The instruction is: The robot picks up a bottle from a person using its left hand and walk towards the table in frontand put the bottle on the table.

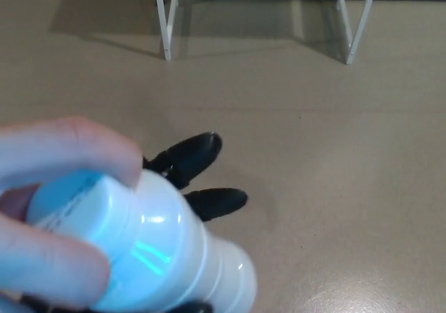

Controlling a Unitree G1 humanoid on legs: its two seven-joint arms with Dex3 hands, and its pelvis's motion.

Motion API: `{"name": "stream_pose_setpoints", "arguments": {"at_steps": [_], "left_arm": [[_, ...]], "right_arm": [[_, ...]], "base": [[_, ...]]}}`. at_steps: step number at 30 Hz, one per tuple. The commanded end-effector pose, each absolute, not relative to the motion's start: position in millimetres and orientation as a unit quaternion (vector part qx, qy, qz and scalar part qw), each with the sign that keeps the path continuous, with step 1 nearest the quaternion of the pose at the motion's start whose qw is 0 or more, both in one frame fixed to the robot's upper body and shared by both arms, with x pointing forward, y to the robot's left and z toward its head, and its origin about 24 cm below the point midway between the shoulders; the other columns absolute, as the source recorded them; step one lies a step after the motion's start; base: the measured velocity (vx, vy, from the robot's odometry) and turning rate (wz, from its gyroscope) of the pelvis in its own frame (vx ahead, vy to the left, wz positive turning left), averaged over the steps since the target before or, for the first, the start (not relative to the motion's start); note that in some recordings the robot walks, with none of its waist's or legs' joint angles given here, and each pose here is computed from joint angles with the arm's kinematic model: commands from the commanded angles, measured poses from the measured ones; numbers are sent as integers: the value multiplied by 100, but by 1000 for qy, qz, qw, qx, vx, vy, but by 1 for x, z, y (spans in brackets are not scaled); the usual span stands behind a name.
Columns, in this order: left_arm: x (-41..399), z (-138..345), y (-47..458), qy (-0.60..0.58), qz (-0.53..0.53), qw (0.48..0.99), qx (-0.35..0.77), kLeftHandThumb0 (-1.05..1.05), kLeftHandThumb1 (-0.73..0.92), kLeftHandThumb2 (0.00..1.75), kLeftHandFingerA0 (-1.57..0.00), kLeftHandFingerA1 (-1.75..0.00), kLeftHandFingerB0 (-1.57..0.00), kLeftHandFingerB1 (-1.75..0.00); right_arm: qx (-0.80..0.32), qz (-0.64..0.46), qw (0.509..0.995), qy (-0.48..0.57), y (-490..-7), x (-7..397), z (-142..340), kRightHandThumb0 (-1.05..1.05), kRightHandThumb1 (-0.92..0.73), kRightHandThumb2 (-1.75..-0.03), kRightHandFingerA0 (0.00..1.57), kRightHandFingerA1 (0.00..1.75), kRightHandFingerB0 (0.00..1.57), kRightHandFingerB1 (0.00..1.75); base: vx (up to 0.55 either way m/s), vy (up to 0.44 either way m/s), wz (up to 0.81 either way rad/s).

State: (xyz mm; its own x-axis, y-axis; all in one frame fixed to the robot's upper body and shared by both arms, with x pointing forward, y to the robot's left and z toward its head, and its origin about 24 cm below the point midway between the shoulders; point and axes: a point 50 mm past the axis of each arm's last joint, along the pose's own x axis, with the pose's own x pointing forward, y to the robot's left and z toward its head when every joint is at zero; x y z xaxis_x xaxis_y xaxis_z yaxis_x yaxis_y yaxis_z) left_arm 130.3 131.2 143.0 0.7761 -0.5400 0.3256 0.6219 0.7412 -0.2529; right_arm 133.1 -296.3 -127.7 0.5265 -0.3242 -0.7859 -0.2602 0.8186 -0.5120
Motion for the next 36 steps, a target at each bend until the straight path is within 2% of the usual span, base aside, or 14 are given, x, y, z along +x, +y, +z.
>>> {"name": "stream_pose_setpoints", "arguments": {"at_steps": [1, 11, 17, 20, 23, 25, 29, 36], "left_arm": [[138, 120, 122, -17, -234, 958, -164, -11, 92, 77, -98, -163, -90, -102], [140, 115, 122, 6, -230, 960, -157, -13, 92, 76, -97, -158, -84, -102], [149, 112, 120, 16, -228, 960, -162, -10, 92, 76, -94, -139, -80, -100], [153, 111, 120, 20, -230, 958, -168, -10, 92, 78, -94, -136, -80, -99], [159, 111, 118, 14, -226, 963, -146, -8, 92, 79, -91, -141, -78, -103], [165, 113, 117, 4, -216, 970, -109, -8, 92, 76, -88, -152, -75, -108], [173, 116, 116, -28, -220, 973, -66, -3, 92, 79, -90, -153, -72, -114], [186, 116, 114, -30, -218, 974, -61, -5, 92, 76, -91, -154, -76, -114]], "right_arm": [[-316, -31, 815, 484, -309, 136, -121, -28, -78, -63, 64, 47, 50, 40], [-315, -30, 814, 487, -310, 135, -121, -29, -78, -63, 62, 47, 50, 41], [-316, -31, 814, 486, -310, 136, -121, -29, -77, -63, 60, 46, 49, 41], [-312, -32, 815, 487, -310, 136, -121, -28, -77, -62, 60, 45, 49, 40], [-319, -28, 814, 484, -311, 138, -120, -29, -77, -62, 60, 46, 49, 41], [-325, -25, 811, 486, -311, 138, -120, -29, -78, -63, 63, 46, 49, 40], [-322, -26, 811, 487, -310, 137, -121, -29, -78, -63, 63, 46, 50, 40], [-321, -28, 812, 487, -310, 138, -120, -30, -77, -63, 63, 47, 50, 40]], "base": [[0, 0, 0], [0, 0, 0], [0, 0, 0], [0, 0, 0], [0, 0, 0], [0, 0, 0], [0, 0, 0], [0, 0, 0]]}}
